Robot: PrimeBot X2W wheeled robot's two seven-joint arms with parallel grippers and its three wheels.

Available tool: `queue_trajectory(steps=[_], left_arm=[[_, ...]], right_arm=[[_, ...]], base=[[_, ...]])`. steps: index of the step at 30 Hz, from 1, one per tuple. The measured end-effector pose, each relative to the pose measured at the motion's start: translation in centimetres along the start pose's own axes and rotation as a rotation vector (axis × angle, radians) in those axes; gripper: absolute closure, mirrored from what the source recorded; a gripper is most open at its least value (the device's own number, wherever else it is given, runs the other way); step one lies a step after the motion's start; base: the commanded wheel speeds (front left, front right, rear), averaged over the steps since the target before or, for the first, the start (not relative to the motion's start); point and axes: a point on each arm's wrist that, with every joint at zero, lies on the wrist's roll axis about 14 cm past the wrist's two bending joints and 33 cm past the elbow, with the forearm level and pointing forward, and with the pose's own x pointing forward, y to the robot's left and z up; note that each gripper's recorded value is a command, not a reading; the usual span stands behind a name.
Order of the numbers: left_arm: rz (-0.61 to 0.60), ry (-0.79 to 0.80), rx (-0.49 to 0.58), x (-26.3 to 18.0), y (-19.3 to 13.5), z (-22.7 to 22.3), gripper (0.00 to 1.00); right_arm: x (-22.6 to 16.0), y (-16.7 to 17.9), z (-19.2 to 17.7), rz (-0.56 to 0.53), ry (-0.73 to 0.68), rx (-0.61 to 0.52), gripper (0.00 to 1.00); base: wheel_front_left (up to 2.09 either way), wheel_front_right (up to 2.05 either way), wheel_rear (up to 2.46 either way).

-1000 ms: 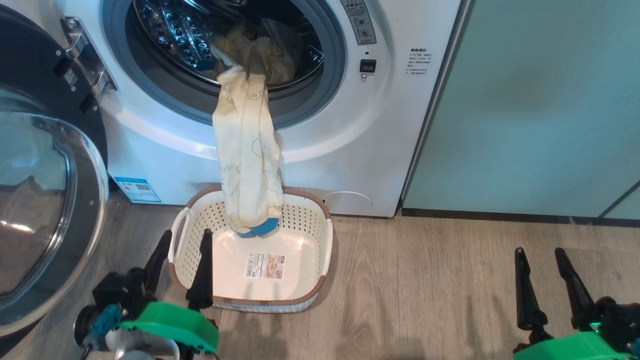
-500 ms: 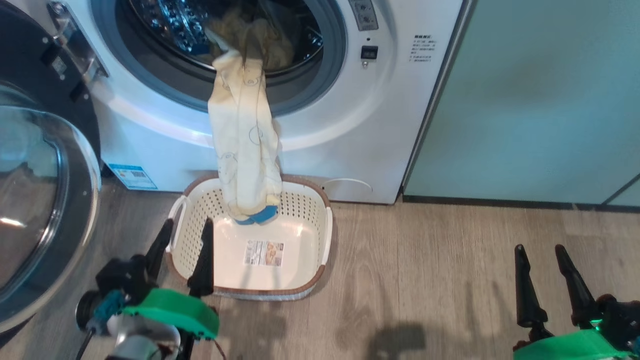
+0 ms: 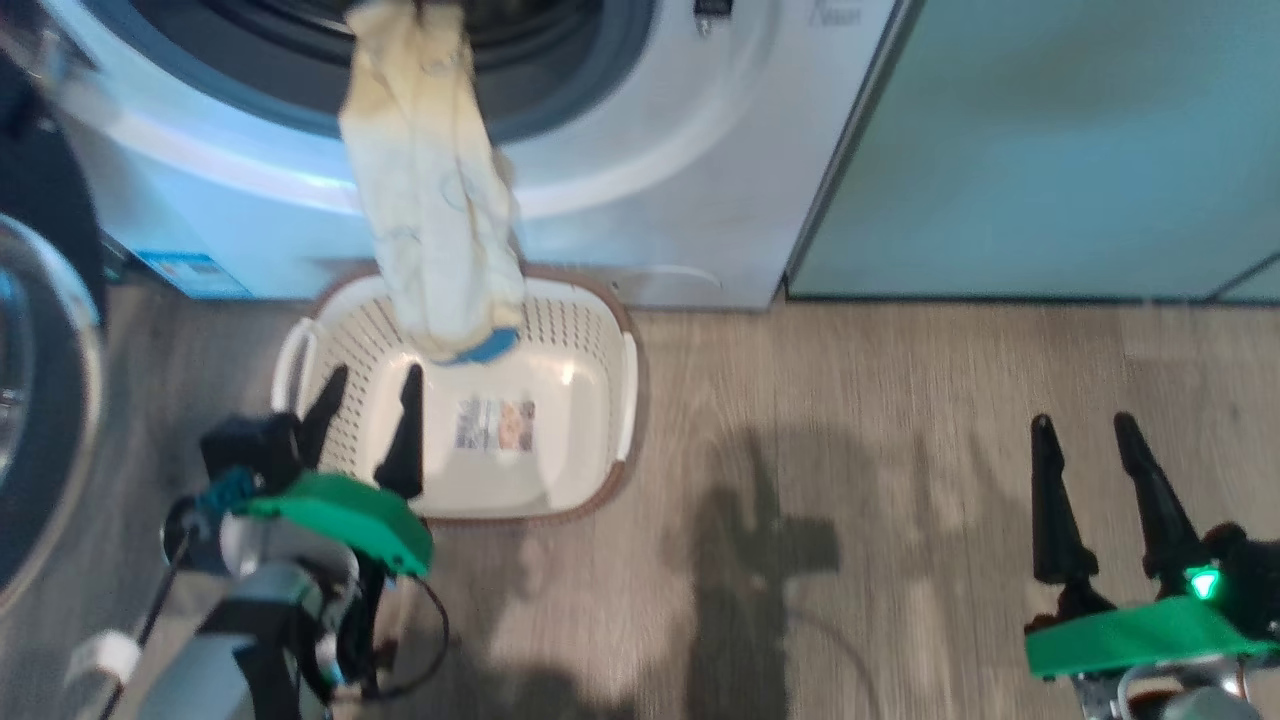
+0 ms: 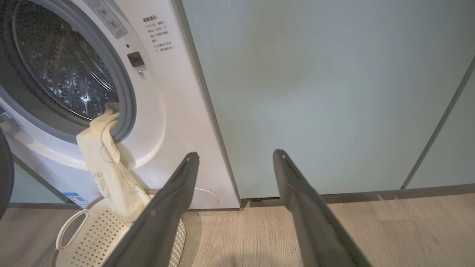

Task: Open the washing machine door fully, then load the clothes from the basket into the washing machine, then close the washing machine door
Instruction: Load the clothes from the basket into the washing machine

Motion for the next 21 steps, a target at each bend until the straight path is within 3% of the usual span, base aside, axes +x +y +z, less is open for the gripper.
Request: queue_trajectory(steps=[11,21], left_arm=[[-0.018,0.182,-0.006,7.7,0.8,-7.4,0.0],[-0.043,0.292,0.015,13.7,1.4,-12.9,0.0]], right_arm=[[3.2,-2.3,-2.0,-0.056,0.041,0.013,0.0],[3.8,-5.0,-3.9,-0.135,0.089,0.031,0.0]], base=[[0.0,0.0,0.0],[0.0,0.0,0.0]])
